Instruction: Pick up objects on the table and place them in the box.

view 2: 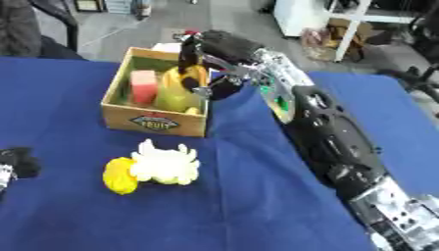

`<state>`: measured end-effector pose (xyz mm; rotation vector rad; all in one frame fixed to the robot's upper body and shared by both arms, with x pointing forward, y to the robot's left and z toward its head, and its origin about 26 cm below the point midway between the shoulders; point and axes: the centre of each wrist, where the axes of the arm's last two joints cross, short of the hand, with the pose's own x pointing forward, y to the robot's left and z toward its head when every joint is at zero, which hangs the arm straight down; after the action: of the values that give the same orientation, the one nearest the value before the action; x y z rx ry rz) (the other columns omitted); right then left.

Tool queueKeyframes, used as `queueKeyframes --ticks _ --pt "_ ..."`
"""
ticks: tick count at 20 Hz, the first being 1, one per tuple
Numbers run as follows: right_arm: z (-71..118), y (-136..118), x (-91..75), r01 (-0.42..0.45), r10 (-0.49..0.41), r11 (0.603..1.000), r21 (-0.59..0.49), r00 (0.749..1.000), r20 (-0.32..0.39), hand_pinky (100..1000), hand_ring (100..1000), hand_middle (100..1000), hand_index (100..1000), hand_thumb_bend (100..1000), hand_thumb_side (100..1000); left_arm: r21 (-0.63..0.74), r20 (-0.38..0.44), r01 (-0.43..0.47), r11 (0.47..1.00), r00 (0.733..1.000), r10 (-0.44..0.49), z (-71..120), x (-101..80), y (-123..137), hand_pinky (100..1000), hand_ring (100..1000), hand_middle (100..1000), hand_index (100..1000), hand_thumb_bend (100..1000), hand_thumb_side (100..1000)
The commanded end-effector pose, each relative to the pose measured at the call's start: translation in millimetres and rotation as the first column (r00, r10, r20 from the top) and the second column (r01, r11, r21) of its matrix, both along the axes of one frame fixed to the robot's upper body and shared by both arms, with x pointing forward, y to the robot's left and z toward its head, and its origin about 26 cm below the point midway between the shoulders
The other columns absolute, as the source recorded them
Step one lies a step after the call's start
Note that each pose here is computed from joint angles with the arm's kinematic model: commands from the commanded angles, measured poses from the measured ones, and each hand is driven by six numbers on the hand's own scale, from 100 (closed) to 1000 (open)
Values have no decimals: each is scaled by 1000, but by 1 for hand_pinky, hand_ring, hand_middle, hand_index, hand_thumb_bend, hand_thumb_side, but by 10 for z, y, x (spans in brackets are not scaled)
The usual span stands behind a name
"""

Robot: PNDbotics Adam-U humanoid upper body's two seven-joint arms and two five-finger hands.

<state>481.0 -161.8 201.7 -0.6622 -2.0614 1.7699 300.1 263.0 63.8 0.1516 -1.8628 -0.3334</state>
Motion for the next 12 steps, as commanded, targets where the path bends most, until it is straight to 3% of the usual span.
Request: queueKeyframes --ticks 1,2,4,6,9,12 --pt "-39 90 136 106 -106 994 25 994 -18 703 695 586 731 100 133 7 28 20 1000 999 -20 91 27 -21 660 616 566 742 100 725" --pt "-65 123 161 151 -150 988 24 989 -14 734 753 704 850 100 138 7 29 24 1000 999 -24 93 30 -27 660 616 565 742 100 725" --pt "-95 175 195 252 -252 968 4 967 21 784 831 850 983 100 142 7 29 26 1000 999 -26 95 32 -29 659 616 564 742 100 726" --pt "-129 190 211 345 -344 938 -20 937 56 814 880 937 1000 100 126 7 27 24 1000 999 -24 91 30 -25 660 616 564 742 100 726" --pt "-154 143 212 413 -408 909 -48 908 95 827 900 969 1000 100 175 7 24 20 1000 1000 -20 82 24 -17 660 616 564 742 100 727" --pt "-85 52 172 361 -355 931 -50 929 108 816 887 944 1000 100 168 6 21 15 1000 1000 -15 70 17 -8 660 616 563 742 100 728"
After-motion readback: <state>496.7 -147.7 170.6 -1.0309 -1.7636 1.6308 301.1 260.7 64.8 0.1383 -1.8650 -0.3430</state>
